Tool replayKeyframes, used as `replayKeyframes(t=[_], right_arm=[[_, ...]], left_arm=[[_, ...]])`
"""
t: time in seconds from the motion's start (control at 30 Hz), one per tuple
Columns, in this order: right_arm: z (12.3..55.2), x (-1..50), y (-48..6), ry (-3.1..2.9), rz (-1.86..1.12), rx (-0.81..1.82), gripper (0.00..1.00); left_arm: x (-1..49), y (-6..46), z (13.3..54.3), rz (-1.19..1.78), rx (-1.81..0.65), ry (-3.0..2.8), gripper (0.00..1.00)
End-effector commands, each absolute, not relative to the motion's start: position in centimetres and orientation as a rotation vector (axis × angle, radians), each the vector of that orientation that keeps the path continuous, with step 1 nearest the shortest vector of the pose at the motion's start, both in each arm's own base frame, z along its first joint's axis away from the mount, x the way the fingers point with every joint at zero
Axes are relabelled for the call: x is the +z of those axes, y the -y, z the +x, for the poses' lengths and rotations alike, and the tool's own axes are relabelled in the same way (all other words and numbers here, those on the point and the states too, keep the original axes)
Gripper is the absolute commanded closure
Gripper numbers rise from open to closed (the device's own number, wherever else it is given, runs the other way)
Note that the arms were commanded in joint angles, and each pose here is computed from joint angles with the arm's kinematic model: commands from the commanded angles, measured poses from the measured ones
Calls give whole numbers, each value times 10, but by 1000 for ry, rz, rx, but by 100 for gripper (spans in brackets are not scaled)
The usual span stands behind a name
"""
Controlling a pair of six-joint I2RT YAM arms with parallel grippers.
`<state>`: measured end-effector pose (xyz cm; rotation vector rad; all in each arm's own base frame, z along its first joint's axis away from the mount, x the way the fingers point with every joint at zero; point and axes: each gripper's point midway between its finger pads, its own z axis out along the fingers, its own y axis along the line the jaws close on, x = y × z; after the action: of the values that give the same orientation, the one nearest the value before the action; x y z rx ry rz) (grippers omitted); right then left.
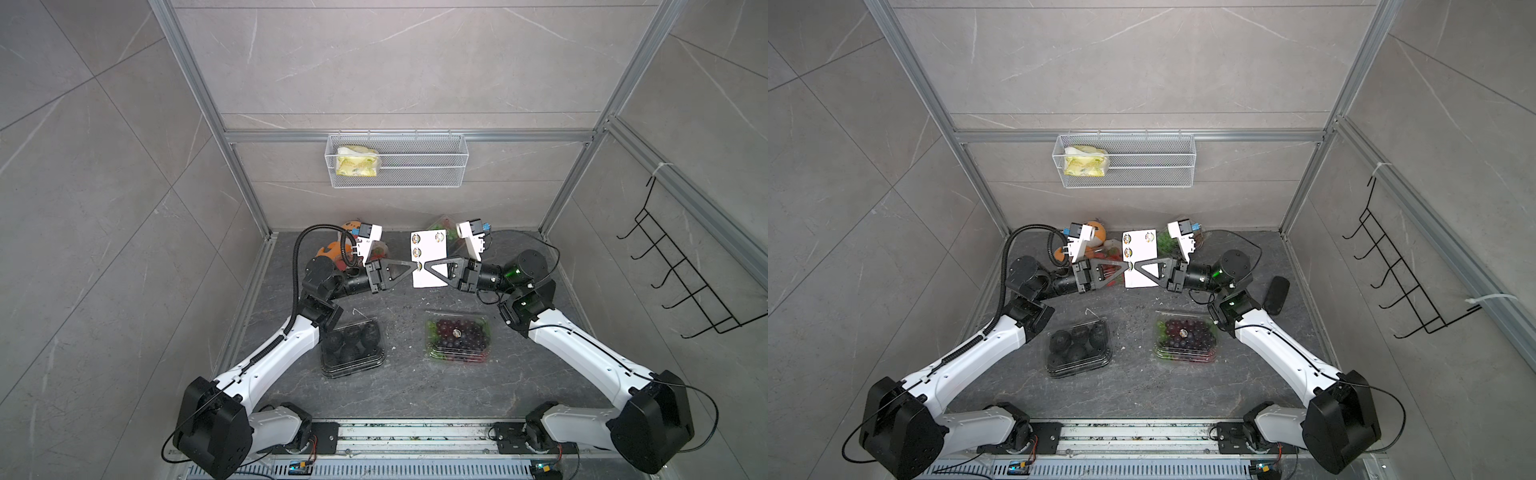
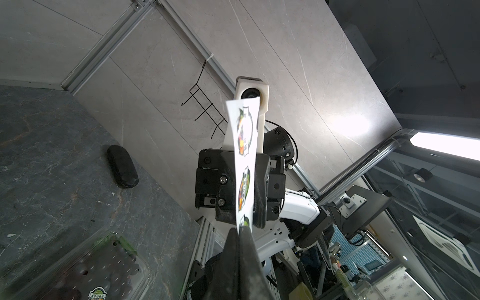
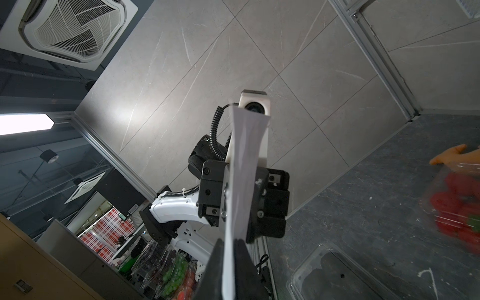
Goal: Label fruit boxes
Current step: Adjust the label sticker.
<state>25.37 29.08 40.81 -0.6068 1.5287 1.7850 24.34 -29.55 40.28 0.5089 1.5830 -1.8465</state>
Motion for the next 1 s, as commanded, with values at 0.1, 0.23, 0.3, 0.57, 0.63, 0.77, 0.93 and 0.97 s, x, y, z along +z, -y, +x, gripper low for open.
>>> replayKeyframes(t=[0.1,0.23,0.3,0.57,0.63,0.77,0.93,0.97], right_arm=[[253,414,-291,-1504,-631,1788,91],[251,414,-290,-1498,-631,1788,94],[250,416,-289,-1490,-636,1786,98],[240,430,-287,-1408,-658,1849,100],[240,433,-286,-1384,-658,1876,100],[240,435,-289,-1358,-659,1926,100],[243,436,-291,-1334,-653,1964,100],[242,437,-291,-1329,-655,1972,100]], left_arm=[[430,290,230,582,-1848,-1476,100],[429,290,230,583,-1847,-1479,100],[429,289,230,582,-1845,-1478,100],[423,292,235,566,-1843,-1500,100],[422,293,236,564,-1846,-1501,100],[423,298,235,575,-1868,-1488,100],[424,304,231,595,-1878,-1485,100],[425,303,231,597,-1877,-1479,100]])
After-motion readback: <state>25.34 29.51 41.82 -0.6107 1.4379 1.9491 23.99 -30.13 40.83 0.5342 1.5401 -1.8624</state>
